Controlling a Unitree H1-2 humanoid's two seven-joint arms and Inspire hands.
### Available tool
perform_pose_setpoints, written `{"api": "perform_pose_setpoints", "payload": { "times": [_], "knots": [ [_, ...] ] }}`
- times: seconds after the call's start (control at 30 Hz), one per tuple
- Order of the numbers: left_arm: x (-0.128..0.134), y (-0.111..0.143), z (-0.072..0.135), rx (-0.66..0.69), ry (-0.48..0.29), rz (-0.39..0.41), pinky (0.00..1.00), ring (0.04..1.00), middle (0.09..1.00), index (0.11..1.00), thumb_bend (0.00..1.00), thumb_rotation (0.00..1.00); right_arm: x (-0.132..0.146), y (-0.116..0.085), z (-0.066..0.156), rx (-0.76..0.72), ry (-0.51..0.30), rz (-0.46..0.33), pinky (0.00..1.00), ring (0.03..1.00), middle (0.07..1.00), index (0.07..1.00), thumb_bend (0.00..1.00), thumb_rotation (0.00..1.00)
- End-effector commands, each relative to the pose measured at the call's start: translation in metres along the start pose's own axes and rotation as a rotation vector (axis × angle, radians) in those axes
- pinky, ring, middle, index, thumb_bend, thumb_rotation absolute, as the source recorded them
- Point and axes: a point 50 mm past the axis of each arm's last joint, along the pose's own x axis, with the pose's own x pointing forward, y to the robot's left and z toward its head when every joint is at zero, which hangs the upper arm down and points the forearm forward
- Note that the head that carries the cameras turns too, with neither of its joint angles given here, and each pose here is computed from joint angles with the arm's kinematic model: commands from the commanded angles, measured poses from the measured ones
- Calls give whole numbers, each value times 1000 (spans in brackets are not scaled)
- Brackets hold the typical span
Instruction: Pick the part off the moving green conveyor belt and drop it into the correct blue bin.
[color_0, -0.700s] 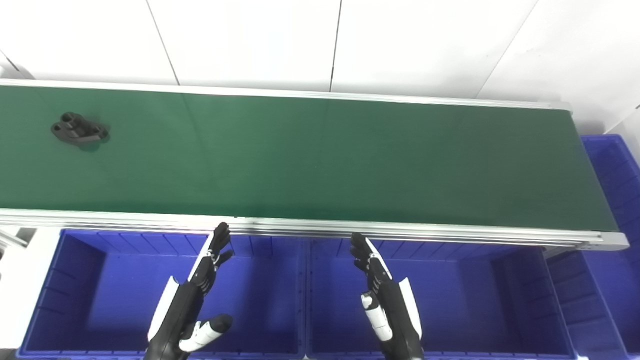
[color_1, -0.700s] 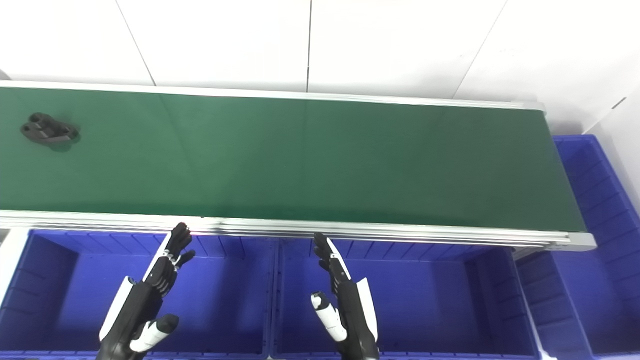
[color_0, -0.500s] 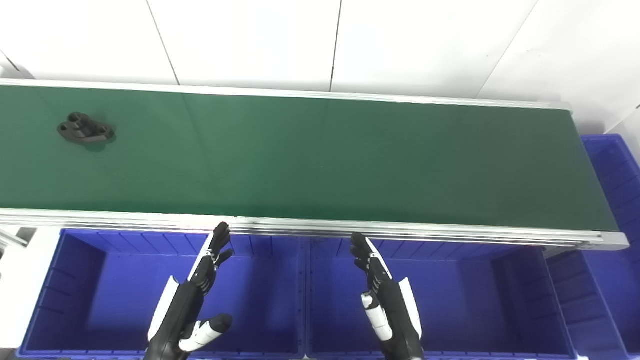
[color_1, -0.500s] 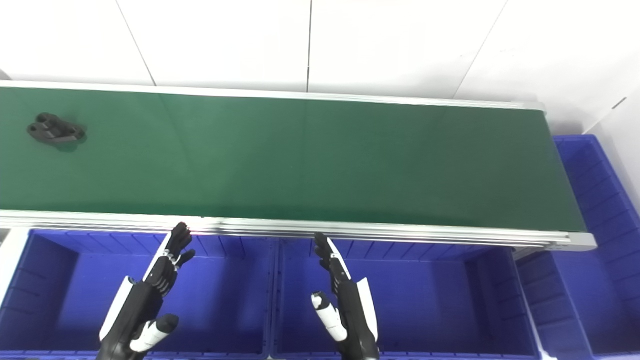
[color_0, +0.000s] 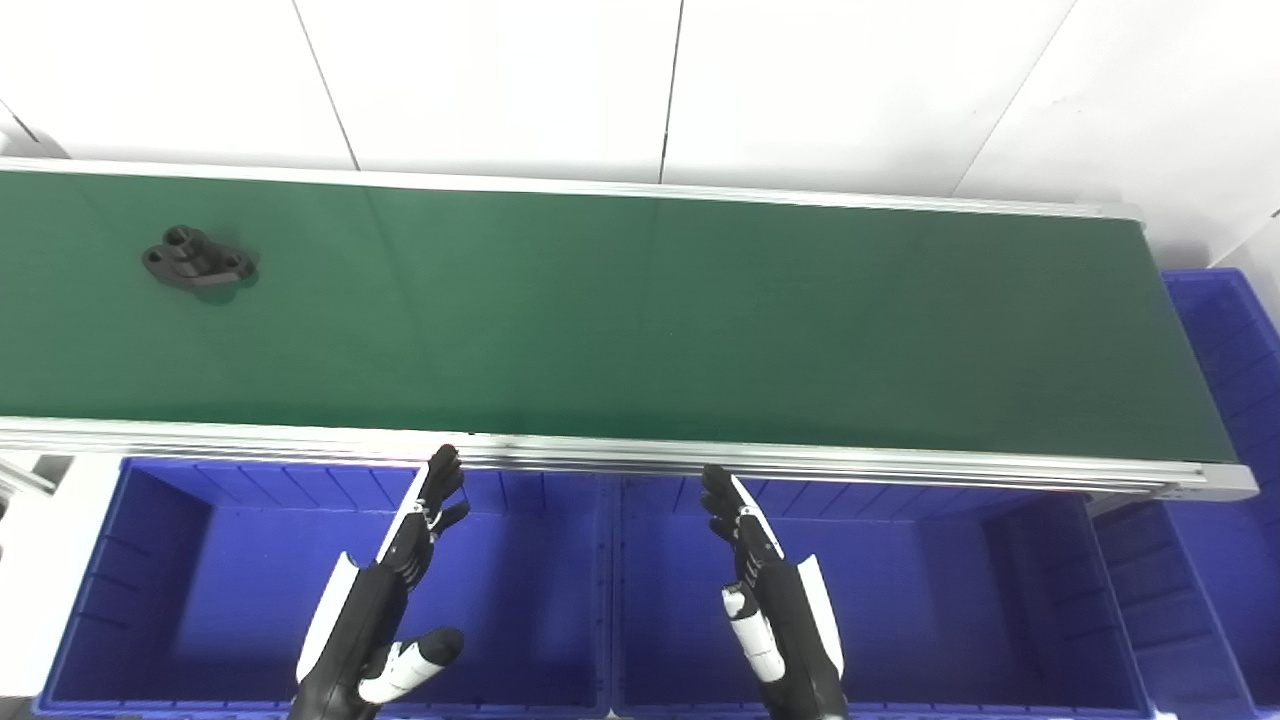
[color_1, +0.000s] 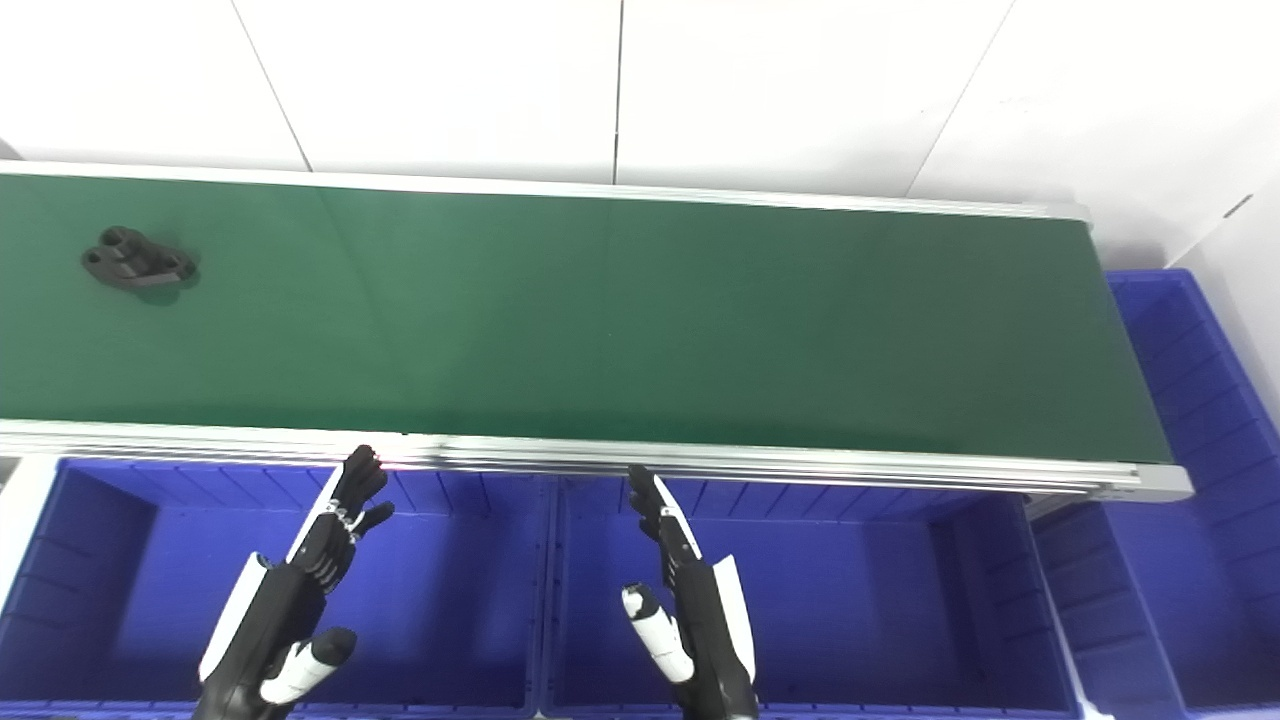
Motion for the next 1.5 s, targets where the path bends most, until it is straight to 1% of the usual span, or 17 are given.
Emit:
{"api": "perform_pose_setpoints", "payload": {
  "times": [0.0,0.07,0.2,0.33,0.43,0.6,0.8,0.9,0.97,1.07,1.13,1.17,1.27,1.37,1.47],
  "knots": [
    [1,1,5,-5,-36,14,937,993,1000,1000,770,839,0,2,8,7,-40,2,925,925,932,929,895,1000],
    [1,0,4,-9,-34,18,940,994,1000,1000,773,832,0,2,8,7,-38,2,921,924,932,928,898,1000],
    [0,1,5,10,-34,15,929,991,1000,1000,782,849,0,3,8,8,-37,4,923,925,932,930,890,1000],
    [0,2,5,9,-33,15,944,995,1000,1000,777,843,0,3,8,12,-33,3,927,925,933,933,890,1000],
    [0,1,4,17,-30,23,921,983,1000,1000,762,850,0,3,8,15,-34,0,928,921,930,934,888,1000],
    [-1,2,5,0,-32,8,956,997,1000,1000,775,839,0,3,8,16,-32,-2,925,916,929,934,887,1000],
    [1,-1,5,2,-36,24,928,988,1000,1000,764,831,-1,2,7,18,-28,0,927,923,932,938,893,1000],
    [2,-4,1,7,-22,20,926,984,1000,1000,771,839,-2,-2,2,13,-25,-2,919,919,931,937,893,1000],
    [2,-7,-2,10,-15,4,945,989,1000,1000,772,846,-2,-4,-3,14,-24,-5,916,917,933,938,905,1000],
    [1,-13,-8,3,9,-8,952,990,1000,1000,799,867,-3,-9,-12,11,-24,-7,905,912,934,940,904,1000],
    [1,-18,-12,0,23,5,890,966,1000,1000,817,854,-4,-13,-19,16,-23,-8,911,910,928,932,888,1000],
    [2,-20,-13,5,28,3,874,957,1000,1000,823,857,-5,-15,-21,17,-22,-7,917,912,929,931,876,1000],
    [4,-24,-19,-2,41,-1,882,954,996,1000,823,847,-4,-20,-27,19,-17,-7,920,911,930,930,860,1000],
    [5,-26,-25,-12,55,-9,883,961,999,1000,823,830,-3,-23,-30,17,-8,-13,917,910,926,929,869,1000],
    [7,-28,-28,25,60,2,820,934,987,1000,820,857,-2,-25,-34,11,1,-17,917,905,918,924,872,1000]
  ]
}}
